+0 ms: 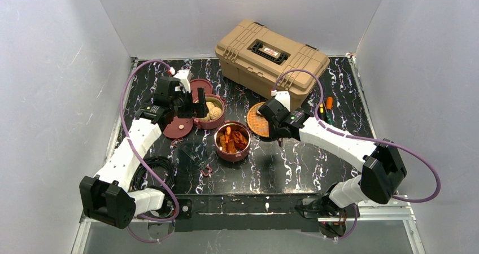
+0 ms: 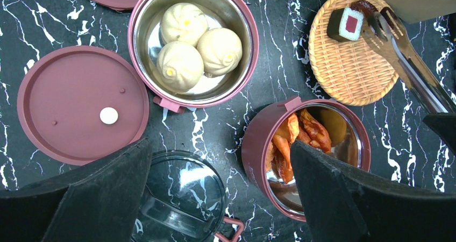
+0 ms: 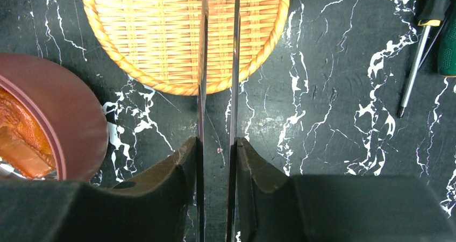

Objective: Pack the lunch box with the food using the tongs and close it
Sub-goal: Pick up the fake food from the plate.

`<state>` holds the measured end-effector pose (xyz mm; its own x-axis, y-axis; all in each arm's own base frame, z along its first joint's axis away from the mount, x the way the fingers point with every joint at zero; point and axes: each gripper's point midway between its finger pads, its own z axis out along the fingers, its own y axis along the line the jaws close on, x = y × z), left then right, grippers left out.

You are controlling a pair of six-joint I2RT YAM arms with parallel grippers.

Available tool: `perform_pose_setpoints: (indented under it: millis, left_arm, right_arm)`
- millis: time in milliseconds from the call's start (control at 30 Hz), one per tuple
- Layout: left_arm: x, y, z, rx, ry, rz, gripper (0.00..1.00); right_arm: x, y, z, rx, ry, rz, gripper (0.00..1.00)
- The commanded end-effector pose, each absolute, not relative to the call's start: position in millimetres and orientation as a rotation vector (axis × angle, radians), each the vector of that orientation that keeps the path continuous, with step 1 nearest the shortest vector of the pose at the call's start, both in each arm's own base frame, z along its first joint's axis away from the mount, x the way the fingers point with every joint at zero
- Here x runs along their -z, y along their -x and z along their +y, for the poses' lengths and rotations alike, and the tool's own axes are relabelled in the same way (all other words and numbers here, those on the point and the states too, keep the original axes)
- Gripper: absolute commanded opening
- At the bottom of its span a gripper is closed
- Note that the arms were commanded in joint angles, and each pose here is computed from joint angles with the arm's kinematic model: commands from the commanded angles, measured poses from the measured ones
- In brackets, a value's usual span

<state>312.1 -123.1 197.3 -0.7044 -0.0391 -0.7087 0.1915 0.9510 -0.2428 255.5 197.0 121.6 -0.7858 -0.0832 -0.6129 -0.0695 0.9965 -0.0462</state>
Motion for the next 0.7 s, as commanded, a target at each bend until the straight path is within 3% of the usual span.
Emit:
perform_pose_setpoints:
  millis: [0, 367, 667]
  left_arm:
    - [-216, -311, -121, 0.388, -0.112, 2.287, 0.99]
    - [-213, -312, -119, 0.371, -0.108, 2.292, 0.99]
    - [-211, -313, -118, 0.360, -0.104, 2.290, 0.99]
  right_arm:
    - [-140, -270, 194, 0.063, 0.065, 2.413, 0.35]
    - [-160, -261, 178, 0.075, 0.029, 2.393, 0.07]
    - [-165, -236, 158, 0.035, -0.014, 2.404, 0.01]
